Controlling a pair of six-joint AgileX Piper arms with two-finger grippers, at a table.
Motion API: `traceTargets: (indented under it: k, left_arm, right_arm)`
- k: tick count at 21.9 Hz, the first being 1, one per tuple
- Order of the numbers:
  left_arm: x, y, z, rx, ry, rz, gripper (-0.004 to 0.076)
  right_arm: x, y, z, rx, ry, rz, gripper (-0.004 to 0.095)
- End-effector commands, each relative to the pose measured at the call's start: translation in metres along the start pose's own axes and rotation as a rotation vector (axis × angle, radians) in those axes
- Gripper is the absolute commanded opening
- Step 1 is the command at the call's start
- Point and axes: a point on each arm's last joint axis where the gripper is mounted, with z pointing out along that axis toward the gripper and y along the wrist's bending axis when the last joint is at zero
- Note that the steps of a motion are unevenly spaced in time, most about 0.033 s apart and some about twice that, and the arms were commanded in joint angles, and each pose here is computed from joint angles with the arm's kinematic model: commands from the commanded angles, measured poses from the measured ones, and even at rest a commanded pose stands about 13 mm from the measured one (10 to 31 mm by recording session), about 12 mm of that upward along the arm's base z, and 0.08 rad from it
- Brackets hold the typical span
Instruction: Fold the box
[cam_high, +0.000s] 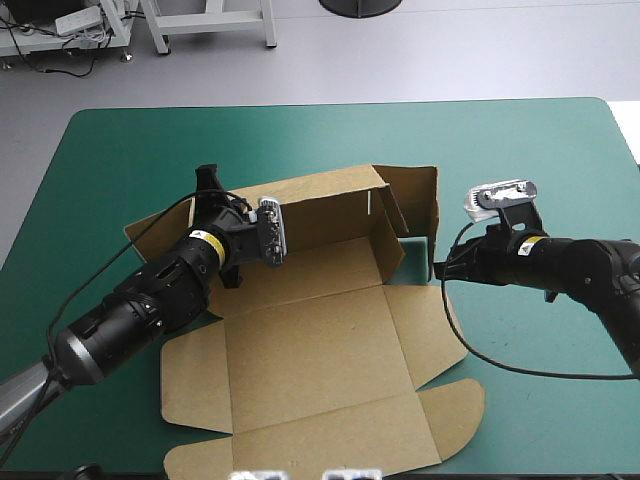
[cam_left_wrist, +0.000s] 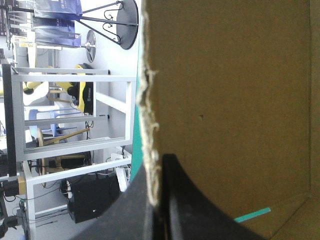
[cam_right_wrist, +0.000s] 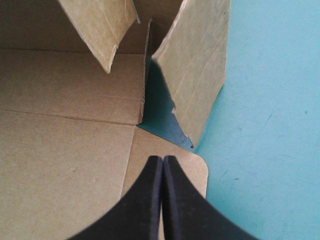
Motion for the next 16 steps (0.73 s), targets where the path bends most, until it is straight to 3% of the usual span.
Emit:
traceTargets:
  k: [1,12,16]
  left_arm:
    - [0.0,0.015,-0.015,-0.065,-0.021,-0.024,-0.0006]
    - [0.008,-0.001,-0.01,-0.047,0.002,-0.021,-0.0006]
    - [0.007,-0.001,-0.01,-0.046,0.001,-0.03,-0.0006]
  right_arm:
    - [-0.021,0.003,-0.011,-0.002,-0.104,-0.014,-0.0017]
    - [-0.106,0.011,-0.019,-0.035,-0.202,-0.071,-0.0017]
    - [-0.143,0.012,-0.008,-0.061,-0.173,-0.093,-0.0013]
